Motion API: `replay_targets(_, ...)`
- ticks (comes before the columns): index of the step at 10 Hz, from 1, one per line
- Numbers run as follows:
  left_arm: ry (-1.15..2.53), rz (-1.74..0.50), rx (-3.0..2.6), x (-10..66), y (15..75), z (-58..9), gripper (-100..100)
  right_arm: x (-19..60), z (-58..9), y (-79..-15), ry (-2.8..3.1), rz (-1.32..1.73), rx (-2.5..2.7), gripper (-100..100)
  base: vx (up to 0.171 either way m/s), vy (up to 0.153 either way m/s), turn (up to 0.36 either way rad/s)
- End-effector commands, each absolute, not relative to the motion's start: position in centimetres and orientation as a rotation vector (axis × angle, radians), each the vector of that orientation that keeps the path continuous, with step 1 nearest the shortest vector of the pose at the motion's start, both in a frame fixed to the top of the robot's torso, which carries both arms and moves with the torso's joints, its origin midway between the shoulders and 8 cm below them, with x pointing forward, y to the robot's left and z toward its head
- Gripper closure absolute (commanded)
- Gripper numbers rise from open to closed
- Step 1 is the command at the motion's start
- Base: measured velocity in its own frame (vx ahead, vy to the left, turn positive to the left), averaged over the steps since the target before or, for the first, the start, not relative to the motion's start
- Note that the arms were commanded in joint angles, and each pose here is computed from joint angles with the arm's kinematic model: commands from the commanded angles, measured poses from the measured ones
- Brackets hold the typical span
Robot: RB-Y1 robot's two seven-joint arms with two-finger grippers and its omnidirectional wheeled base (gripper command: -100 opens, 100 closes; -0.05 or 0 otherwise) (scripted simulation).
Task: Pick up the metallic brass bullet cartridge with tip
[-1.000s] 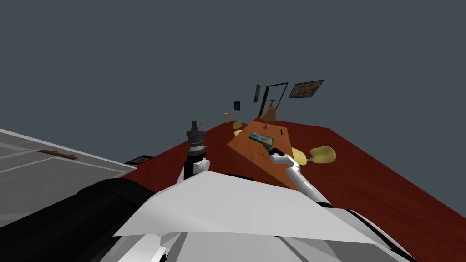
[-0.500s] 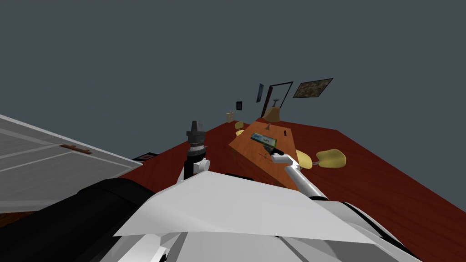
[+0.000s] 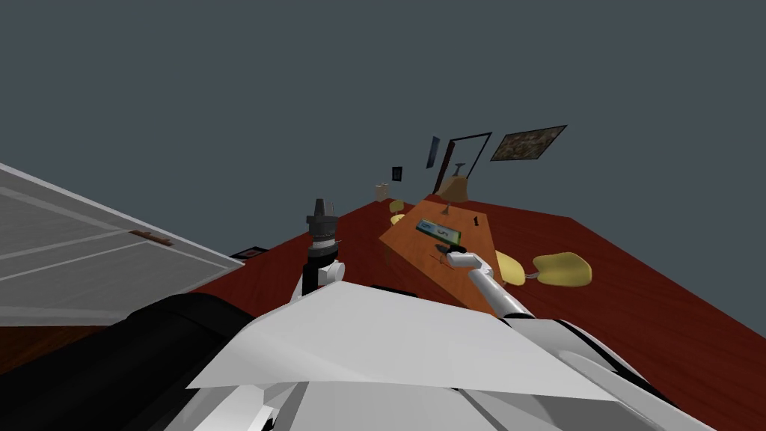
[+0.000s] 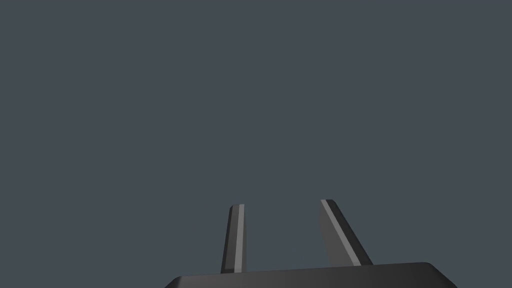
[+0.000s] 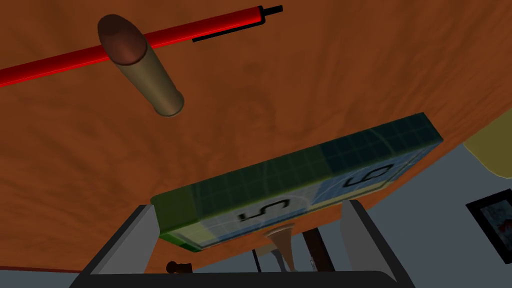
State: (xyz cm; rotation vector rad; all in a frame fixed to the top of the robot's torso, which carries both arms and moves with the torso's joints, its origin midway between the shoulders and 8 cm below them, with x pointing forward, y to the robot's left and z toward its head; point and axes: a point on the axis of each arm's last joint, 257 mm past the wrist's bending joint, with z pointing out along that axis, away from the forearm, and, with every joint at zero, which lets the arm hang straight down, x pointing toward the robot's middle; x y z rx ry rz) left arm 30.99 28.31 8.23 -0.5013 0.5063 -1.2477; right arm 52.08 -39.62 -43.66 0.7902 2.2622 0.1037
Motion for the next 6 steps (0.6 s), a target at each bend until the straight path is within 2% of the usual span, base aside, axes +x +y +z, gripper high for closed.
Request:
replay_targets(1,0.506,-1.248,-0.501,31.0,28.3,8.2,0,50.9,-45.0,-40.5,2.307,0.062,0.803,-100,0.020,0.021,0.050)
replay_targets(6,0.506,-1.248,-0.501,31.0,28.3,8.2,0,47.9,-47.7,-42.5,2.467,-0.067,0.808,-100,0.019,0.024,0.063)
